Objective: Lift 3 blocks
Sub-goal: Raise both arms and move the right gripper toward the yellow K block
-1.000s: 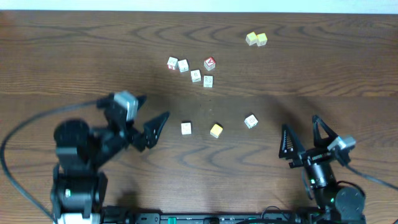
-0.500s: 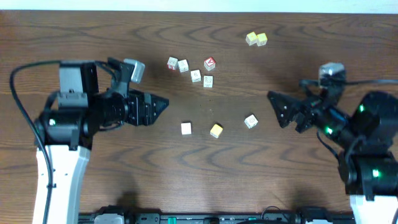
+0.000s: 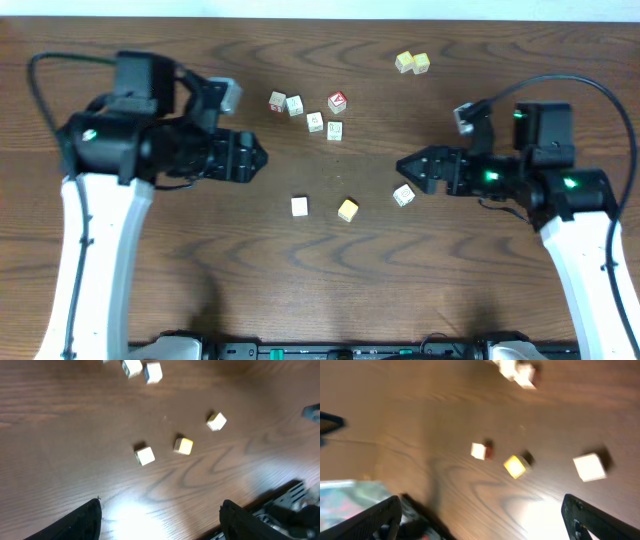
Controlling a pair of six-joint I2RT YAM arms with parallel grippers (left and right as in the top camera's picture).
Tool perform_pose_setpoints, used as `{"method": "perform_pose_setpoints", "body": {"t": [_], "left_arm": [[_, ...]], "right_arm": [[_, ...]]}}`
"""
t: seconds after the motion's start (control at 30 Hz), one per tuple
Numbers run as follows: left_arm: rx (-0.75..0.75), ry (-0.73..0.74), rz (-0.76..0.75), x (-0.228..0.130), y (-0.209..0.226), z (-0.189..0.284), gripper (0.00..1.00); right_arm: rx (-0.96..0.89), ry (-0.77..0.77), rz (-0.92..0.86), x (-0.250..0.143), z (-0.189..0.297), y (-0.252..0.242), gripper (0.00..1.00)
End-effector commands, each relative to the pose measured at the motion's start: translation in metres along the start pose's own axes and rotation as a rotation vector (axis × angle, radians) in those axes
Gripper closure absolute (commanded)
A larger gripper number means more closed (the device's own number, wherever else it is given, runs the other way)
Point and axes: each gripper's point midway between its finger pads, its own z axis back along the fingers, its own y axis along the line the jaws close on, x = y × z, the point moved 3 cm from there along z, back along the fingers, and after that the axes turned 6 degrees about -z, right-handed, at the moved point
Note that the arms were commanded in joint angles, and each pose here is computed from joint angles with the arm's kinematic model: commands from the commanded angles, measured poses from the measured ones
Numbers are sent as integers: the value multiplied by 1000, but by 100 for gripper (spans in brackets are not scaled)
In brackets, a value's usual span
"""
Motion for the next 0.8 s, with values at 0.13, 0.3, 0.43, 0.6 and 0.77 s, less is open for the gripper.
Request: {"method": "perform_pose_setpoints", "body": {"t": [0.13, 0.3, 0.43, 0.6, 0.77], "left_arm": [[46, 173, 46, -1, 6, -47, 24], [507, 208, 473, -17, 81, -43, 24], [499, 182, 570, -15, 97, -43, 24], [266, 246, 503, -19, 69, -59, 24], [230, 403, 475, -59, 61, -87, 24]], "right_arm": [[-164, 14, 92, 0, -17, 2, 1], [-172, 33, 114, -6, -22, 6, 1], [-172, 40, 118, -8, -25, 6, 1], [-176, 12, 115, 0, -30, 6, 1], [-330, -18, -60, 8, -40, -23, 1]]}}
